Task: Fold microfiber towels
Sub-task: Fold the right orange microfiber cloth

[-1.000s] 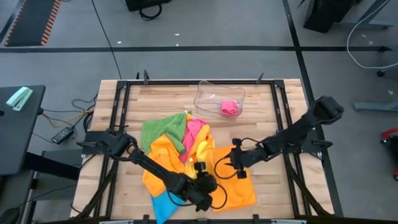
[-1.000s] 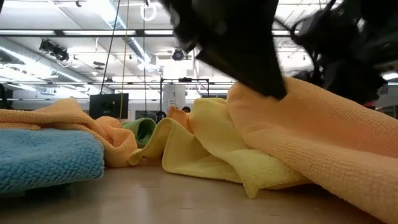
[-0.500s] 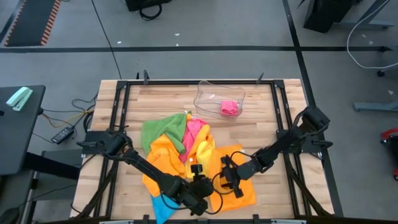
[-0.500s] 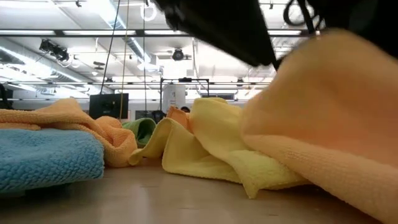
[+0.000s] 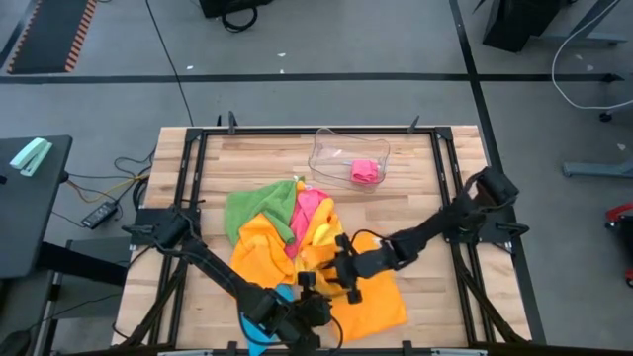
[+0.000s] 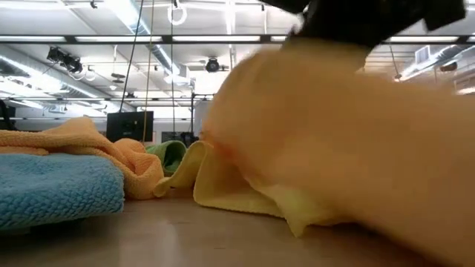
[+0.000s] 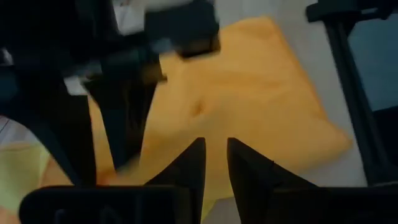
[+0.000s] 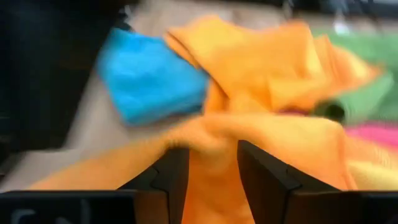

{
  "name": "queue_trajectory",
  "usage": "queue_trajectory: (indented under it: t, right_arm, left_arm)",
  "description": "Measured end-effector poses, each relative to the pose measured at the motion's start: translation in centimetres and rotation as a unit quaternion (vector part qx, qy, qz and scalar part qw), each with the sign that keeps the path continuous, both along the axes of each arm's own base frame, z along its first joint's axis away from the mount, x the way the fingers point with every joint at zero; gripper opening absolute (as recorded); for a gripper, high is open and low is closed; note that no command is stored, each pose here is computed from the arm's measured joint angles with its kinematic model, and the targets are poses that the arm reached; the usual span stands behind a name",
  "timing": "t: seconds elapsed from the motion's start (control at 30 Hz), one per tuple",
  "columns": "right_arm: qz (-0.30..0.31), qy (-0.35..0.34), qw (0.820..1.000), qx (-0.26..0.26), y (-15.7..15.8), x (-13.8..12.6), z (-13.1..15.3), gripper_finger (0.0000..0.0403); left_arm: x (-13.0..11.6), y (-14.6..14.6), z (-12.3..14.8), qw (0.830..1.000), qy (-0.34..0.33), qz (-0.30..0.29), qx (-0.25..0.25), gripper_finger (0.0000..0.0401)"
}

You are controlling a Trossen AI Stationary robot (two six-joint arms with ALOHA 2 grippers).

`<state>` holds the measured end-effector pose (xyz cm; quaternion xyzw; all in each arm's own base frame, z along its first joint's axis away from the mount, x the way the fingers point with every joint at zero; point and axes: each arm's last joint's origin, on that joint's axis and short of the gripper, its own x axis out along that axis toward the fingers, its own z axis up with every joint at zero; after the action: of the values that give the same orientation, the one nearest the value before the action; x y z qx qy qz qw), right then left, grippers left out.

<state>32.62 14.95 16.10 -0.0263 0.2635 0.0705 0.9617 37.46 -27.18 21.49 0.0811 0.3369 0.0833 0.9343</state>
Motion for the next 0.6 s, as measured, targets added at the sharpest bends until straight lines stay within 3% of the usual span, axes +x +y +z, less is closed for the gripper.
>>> queue_trajectory:
  t: [0.2, 0.5, 0.6]
  right_arm:
    - [-0.005, 0.031, 0.999, 0.022, -0.5, 0.7, -1.7, 0.0145]
    - [0.025, 0.058, 0.998, 0.007, 0.3, -1.7, 1.3, 0.0145]
    - [0.037, 0.068, 0.997, 0.005, 1.2, -2.4, 1.5, 0.0145]
  left_arm:
    - [0.2, 0.4, -0.9, 1.0, 0.013, 0.015, 0.004, 0.0075]
    - [-0.3, 0.4, -1.4, 0.999, 0.037, 0.021, 0.018, 0.0065]
    - [-0.6, 0.7, -1.6, 0.997, 0.06, 0.011, 0.045, 0.0062]
